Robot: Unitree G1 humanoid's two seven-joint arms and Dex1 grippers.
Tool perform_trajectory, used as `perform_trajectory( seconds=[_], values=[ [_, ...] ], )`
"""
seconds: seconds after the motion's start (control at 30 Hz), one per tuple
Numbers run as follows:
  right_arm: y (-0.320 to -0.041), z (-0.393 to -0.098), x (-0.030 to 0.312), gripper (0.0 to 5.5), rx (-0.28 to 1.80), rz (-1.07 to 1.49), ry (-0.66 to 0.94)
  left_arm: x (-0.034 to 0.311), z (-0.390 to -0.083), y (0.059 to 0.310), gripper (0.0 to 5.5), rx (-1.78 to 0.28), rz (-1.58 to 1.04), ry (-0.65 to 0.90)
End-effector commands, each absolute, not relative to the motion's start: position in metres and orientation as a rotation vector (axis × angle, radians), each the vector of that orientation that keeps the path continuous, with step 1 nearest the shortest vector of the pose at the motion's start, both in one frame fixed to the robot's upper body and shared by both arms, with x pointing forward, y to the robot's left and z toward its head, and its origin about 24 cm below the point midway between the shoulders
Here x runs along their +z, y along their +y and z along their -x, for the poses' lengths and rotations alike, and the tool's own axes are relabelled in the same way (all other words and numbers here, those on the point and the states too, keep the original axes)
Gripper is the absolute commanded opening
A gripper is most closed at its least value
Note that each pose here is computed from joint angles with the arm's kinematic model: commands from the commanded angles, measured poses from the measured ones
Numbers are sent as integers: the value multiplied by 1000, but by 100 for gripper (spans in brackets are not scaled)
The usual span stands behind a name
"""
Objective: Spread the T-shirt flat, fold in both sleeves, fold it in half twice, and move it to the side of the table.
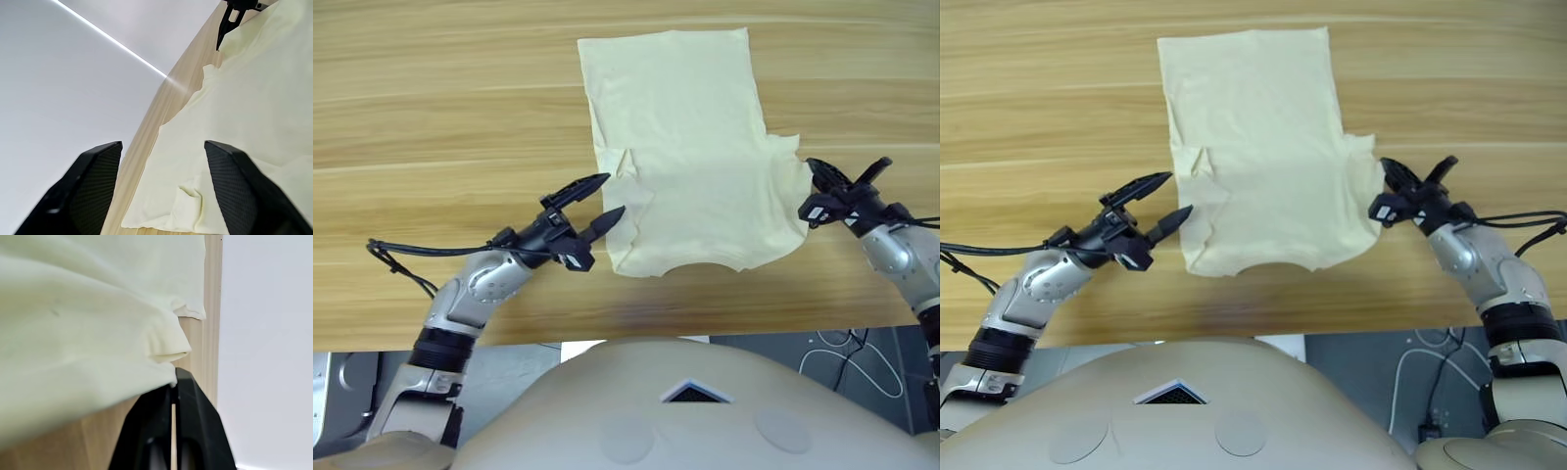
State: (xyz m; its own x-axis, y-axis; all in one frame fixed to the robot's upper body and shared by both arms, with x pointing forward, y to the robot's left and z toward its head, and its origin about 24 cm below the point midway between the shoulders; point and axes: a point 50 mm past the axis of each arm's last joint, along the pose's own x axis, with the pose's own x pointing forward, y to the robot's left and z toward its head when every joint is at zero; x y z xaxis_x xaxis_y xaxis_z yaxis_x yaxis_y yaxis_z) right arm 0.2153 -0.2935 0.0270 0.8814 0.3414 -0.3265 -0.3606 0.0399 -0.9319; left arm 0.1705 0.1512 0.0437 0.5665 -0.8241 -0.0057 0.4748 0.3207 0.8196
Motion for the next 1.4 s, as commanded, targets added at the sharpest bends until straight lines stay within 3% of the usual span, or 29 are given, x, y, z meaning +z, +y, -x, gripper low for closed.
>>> perform_trajectory(
  seconds=[0.03,0.2,1.1,1.4],
  values=[
    [-285,-214,31,1,547,1405,-35,41,-169,152,316,-924,-890,-447],
    [-271,-219,52,1,492,1316,-165,40,-170,152,316,-922,-887,-441],
    [-231,-213,39,1,695,1268,-210,35,-168,149,316,-922,-875,-431],
    [-235,-217,38,156,680,1275,-184,34,-168,149,316,-922,-876,-430]
  ],
)
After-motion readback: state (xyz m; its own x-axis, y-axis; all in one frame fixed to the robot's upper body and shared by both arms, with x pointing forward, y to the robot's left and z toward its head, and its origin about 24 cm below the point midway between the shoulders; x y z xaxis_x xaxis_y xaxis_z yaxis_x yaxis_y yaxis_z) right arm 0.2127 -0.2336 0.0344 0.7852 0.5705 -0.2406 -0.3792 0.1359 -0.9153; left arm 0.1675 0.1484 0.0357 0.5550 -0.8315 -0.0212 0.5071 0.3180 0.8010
